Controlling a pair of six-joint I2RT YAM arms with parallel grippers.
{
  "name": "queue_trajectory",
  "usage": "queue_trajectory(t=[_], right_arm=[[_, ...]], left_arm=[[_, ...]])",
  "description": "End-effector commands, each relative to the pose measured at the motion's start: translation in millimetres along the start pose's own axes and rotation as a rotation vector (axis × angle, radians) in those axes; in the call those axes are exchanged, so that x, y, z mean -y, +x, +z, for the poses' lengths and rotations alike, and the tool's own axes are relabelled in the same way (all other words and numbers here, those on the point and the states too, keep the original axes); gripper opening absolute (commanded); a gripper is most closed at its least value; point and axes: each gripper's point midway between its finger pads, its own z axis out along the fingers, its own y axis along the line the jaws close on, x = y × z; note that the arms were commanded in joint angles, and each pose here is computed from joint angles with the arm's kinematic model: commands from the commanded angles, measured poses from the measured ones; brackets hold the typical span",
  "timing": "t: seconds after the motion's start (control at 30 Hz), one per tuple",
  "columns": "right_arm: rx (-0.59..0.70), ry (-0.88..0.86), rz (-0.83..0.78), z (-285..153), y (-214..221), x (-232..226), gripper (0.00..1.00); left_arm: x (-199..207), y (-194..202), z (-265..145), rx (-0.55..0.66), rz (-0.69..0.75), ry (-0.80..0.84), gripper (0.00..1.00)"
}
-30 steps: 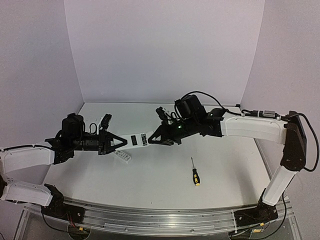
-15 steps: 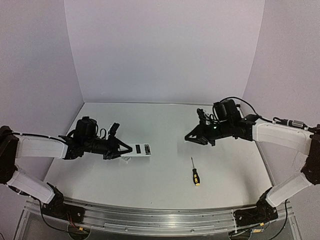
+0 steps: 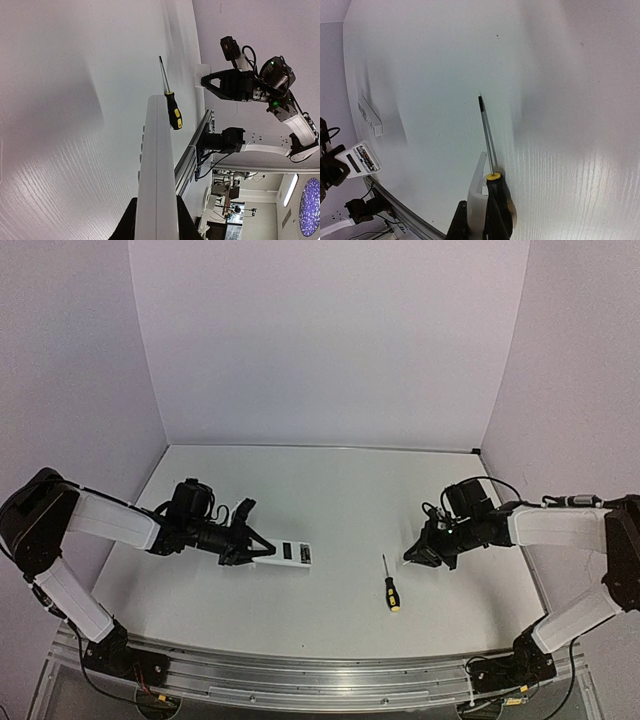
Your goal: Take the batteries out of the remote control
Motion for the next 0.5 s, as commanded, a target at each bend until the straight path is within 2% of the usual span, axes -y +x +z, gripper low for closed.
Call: queue_trajectory(t=[0.0,0.2,0.47], right_arm=[[0.004,-0.025,0.048,20.4,-6.0,14.2,0.0],[-0.022,-0.044,0.135,35.2,5.0,36.3,0.02],[0.016,0.017,0.191,24.4,20.0,65.7,0.16]], left_arm=[[22.5,-11.8,9.1,-0.028,0.074,0.095,0.0],[12.9,-7.3,18.8,-0.069,0.05,0.095,0.0],[10.0,-5.2,29.6,-0.117,0.056,0.102,0.0]])
